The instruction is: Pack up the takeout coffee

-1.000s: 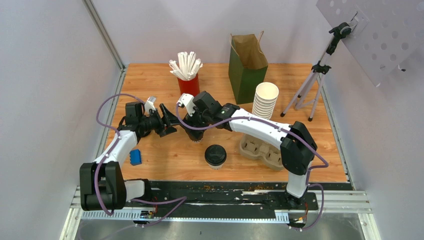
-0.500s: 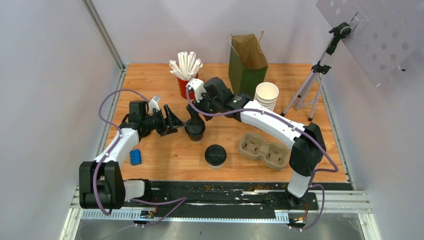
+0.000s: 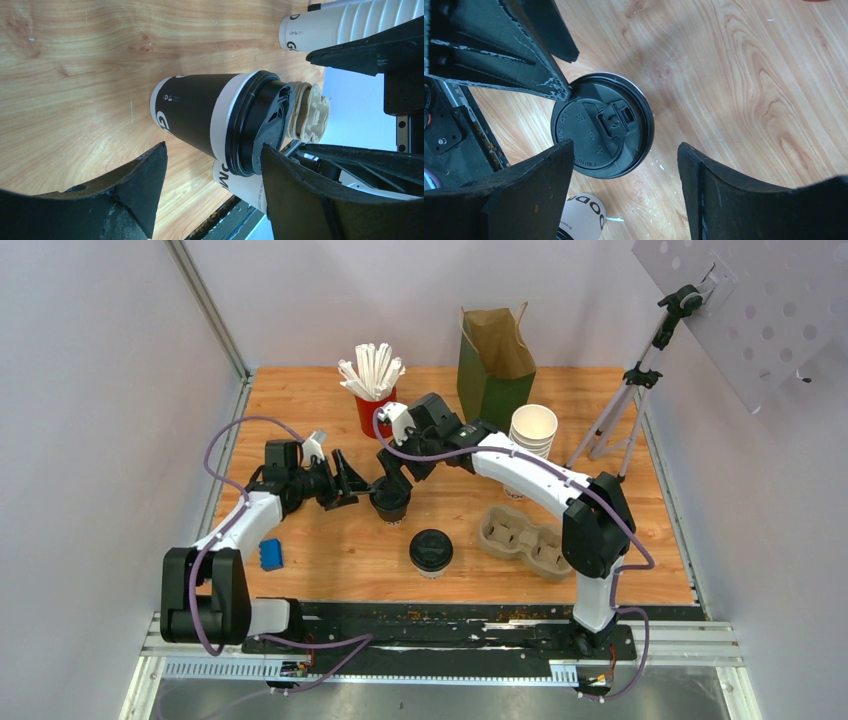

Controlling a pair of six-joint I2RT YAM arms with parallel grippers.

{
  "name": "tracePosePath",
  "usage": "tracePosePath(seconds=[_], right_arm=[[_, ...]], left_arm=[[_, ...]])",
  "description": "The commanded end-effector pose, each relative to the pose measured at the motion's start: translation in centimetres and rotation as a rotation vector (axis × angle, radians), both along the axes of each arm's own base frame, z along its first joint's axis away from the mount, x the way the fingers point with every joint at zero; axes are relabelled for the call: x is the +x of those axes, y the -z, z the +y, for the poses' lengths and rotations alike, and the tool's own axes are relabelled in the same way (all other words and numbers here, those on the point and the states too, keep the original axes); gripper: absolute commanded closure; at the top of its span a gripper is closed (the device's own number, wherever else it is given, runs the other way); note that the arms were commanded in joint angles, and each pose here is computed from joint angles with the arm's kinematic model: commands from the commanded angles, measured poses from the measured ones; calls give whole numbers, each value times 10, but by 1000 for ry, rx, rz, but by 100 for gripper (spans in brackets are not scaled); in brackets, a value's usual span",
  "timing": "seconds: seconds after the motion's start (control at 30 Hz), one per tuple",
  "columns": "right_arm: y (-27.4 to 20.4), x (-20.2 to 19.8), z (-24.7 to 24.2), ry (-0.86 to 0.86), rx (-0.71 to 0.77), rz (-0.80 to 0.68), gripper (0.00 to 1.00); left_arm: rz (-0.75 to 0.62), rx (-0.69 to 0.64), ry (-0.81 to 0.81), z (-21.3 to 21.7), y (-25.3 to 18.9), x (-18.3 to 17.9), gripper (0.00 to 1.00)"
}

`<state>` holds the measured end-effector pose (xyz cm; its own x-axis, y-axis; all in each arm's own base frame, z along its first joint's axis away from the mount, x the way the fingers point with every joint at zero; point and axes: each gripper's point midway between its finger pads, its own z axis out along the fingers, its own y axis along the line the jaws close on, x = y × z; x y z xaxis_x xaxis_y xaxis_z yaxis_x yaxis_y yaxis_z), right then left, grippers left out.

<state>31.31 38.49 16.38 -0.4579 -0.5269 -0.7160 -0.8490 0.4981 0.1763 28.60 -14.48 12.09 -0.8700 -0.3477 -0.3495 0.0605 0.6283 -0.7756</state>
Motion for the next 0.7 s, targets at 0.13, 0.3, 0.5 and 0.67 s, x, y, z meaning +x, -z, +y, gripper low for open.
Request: tracePosePath(seconds=[0.13, 0.3, 0.5, 0.67], right_arm=[[-8, 12, 14, -34, 52, 7, 31], [15, 16, 8, -15, 20, 38, 41], [32, 13, -1, -3, -4, 63, 59], [36, 8, -2, -1, 11, 73, 63]], left_arm=[[-57, -39, 47, -9, -3, 16, 31], [-24, -39, 54, -9, 10, 14, 37], [-18, -22, 56, -9, 15, 10, 37], [-6, -28, 61, -11, 16, 6, 40]])
